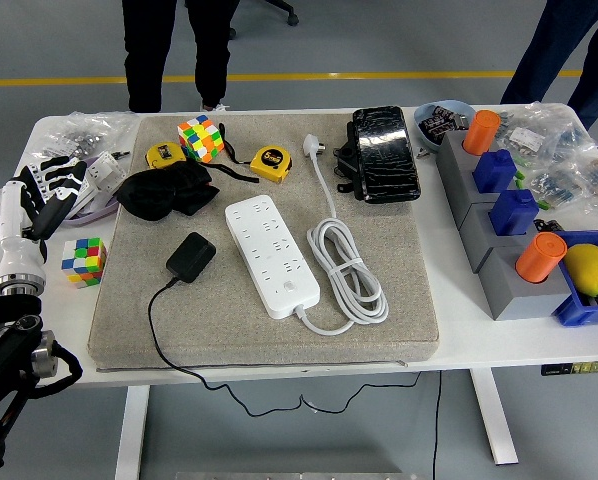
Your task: Put the plug near the board,insert it into the board,press the button,pull the plug out
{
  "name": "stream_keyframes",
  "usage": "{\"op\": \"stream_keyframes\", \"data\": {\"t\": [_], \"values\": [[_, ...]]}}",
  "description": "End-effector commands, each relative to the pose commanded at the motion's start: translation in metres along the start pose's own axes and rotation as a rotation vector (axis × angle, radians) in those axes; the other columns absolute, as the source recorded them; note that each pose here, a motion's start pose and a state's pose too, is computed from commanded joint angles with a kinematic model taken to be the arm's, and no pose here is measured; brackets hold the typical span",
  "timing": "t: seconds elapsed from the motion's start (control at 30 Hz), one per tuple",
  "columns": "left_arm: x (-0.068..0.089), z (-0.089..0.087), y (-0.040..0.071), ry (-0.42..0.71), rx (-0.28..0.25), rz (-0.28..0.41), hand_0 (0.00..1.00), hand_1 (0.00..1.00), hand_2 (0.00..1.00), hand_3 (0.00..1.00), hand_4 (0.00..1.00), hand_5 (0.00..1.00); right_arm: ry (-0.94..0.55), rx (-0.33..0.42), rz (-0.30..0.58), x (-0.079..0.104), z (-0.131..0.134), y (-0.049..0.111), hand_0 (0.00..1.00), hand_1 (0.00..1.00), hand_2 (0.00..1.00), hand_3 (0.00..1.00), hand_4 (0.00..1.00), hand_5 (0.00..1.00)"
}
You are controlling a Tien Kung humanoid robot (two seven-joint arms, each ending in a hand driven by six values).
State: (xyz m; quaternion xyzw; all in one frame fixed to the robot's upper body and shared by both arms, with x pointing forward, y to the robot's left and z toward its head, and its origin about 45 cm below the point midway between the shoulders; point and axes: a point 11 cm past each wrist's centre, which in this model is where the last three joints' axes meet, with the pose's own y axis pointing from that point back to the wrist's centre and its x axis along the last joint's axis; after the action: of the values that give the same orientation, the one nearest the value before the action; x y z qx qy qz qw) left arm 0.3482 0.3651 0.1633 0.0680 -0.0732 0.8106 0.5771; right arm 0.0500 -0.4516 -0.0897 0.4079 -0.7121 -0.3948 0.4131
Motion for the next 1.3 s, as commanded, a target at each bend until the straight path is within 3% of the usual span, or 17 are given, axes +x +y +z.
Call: {"op": "stream_keyframes", "data": {"t": [0.5,1.3], "values": [[0.002,0.002,0.000,-0.001,-0.004,0.001,0.552,0.617,0.623,0.636,0.880,0.529,-0.005,-0.018,-0.015,-0.005,0.000,-0.001,0.570,0.648,0.622,0.539,0.910,0.473],[-0.002,-0.009,0.011,-0.016,0.028,-0.029,0.559,0.617,0.624,0.635,0.878,0.535,0.033,-0.058,-0.031,-0.011,0.014,0.000,0.573,0.651,0.630,0.542,0.915,0.478]]}}
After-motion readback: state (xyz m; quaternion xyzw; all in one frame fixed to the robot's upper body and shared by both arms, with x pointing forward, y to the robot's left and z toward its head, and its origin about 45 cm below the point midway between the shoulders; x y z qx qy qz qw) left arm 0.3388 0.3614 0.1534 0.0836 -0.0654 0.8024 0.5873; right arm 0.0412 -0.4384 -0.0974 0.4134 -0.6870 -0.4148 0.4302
